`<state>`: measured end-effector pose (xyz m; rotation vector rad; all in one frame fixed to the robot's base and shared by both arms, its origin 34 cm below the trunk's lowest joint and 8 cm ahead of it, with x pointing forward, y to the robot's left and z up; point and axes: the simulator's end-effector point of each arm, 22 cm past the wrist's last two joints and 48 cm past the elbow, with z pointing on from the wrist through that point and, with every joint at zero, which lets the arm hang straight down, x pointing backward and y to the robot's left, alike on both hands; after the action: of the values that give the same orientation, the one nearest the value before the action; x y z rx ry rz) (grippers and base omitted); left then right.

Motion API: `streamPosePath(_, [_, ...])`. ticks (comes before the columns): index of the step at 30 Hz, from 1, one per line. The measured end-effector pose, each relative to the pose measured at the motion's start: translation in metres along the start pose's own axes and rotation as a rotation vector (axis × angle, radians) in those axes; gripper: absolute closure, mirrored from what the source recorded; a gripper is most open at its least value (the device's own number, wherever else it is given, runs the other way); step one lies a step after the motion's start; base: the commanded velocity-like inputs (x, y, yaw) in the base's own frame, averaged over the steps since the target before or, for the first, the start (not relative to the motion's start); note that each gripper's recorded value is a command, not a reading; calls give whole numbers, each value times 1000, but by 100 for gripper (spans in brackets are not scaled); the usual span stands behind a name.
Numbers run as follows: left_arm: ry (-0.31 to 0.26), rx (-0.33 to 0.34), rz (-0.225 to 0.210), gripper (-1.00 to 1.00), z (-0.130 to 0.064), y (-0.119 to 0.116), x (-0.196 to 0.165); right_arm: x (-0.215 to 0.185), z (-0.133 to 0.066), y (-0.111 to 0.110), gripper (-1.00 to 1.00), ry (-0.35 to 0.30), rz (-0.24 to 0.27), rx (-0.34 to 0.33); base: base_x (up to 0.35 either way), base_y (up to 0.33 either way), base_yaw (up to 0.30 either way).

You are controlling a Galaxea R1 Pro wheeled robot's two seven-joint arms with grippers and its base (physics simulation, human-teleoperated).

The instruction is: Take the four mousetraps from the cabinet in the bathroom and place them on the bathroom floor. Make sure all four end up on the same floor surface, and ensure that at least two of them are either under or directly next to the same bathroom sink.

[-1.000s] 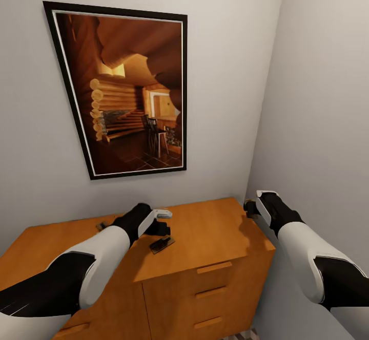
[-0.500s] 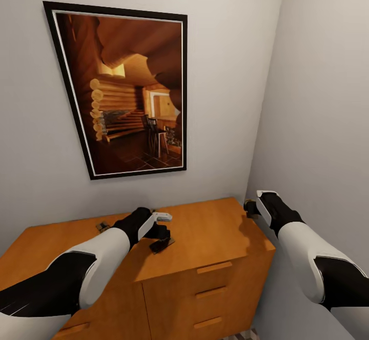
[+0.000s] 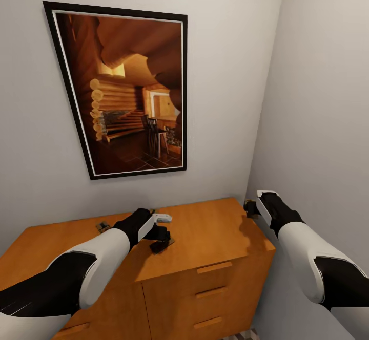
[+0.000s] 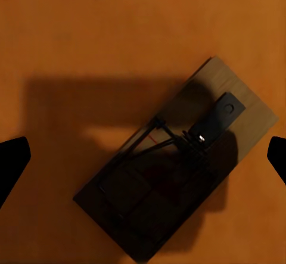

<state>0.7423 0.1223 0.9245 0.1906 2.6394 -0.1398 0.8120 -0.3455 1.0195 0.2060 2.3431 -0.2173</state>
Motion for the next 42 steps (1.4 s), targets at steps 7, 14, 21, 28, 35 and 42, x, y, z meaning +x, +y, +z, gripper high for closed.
streamPosePath(7, [-3,0,1,-100,0,0,-1,0,0,1,100,0,1,-1,0,0,0])
streamPosePath(14, [-4,-1,2,-100,0,0,-1,0,0,0,100,1,-1,0,0,0,-93])
streamPosePath(21, [-5,-2,3,-100,0,0,-2,0,0,0,100,1,-3,3,0,0,-136])
streamPosePath(28, [-5,-1,2,-100,0,0,-2,0,0,0,100,1,-3,2,0,0,-17])
streamPosePath(35, [-14,-1,2,-100,0,0,-3,0,0,0,100,1,-3,2,0,0,-1])
streamPosePath(42, [-8,-1,1,-100,1,0,-1,0,0,0,100,1,-2,1,0,0,0])
